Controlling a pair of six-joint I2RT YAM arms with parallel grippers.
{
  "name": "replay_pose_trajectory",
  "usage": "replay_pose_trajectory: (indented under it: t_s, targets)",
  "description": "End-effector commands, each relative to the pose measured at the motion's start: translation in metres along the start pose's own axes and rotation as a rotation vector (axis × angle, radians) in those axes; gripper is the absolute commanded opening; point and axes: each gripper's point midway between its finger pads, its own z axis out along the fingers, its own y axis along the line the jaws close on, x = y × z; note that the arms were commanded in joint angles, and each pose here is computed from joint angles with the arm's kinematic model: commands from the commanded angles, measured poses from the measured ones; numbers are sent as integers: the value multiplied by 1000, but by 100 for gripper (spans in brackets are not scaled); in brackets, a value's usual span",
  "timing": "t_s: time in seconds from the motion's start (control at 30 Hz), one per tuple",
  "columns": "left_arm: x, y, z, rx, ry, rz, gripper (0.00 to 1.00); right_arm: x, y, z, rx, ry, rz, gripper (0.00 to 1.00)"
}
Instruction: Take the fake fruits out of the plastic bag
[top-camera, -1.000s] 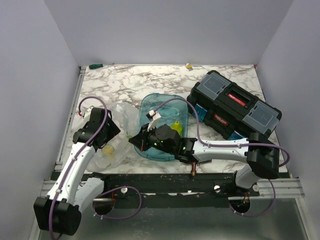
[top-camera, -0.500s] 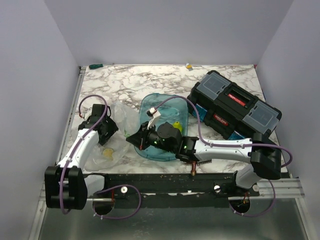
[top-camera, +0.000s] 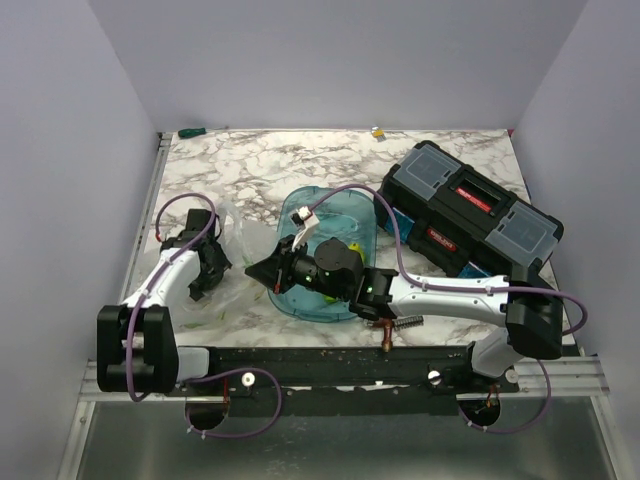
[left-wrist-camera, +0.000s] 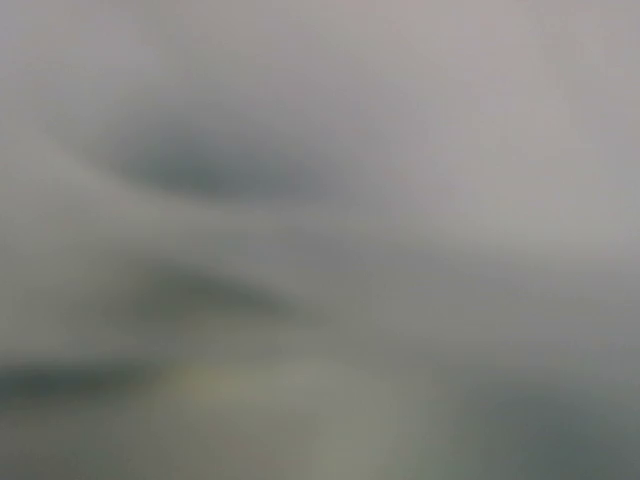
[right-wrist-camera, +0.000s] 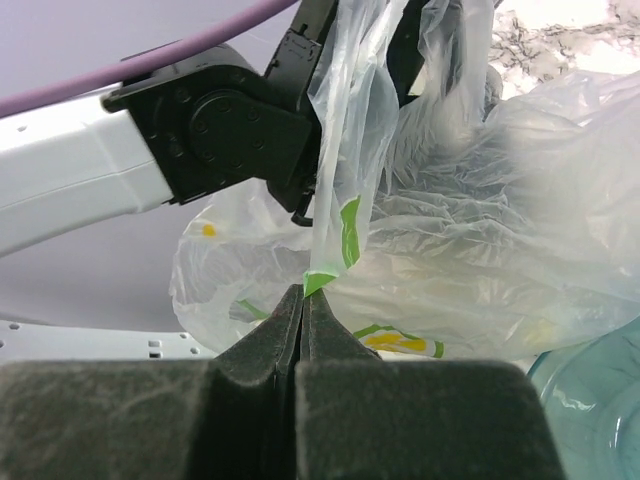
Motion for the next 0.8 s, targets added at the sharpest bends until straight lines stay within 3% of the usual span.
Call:
replay_pose_trajectory:
  t_s: [0.0,0.23,0.37,0.43,0.53,0.67,0.77]
  targets:
    - [-4,1,17,-25,1,-6,96,-12,12,-9,-26,-21,5,1]
    - [-21,7,29,-82,1,-52,90,-11,10,-12,-25,-21,6,1]
    - [-18,9,35,-78,46,-66,73,-10,10,-12,-25,-21,5,1]
    - [-15,9,31,-62,64,-54,73,-8,9,-11,-23,-14,6,1]
    - [-11,3,18,20,70,-31,67,-6,4,-10,-8,-11,1,1]
    - [-5,-8,-7,159,74,5,49,-3,-4,-8,26,-11,-19,0]
    - [-3,-9,-27,224,56,27,49,-2,-12,-5,61,-15,-34,1]
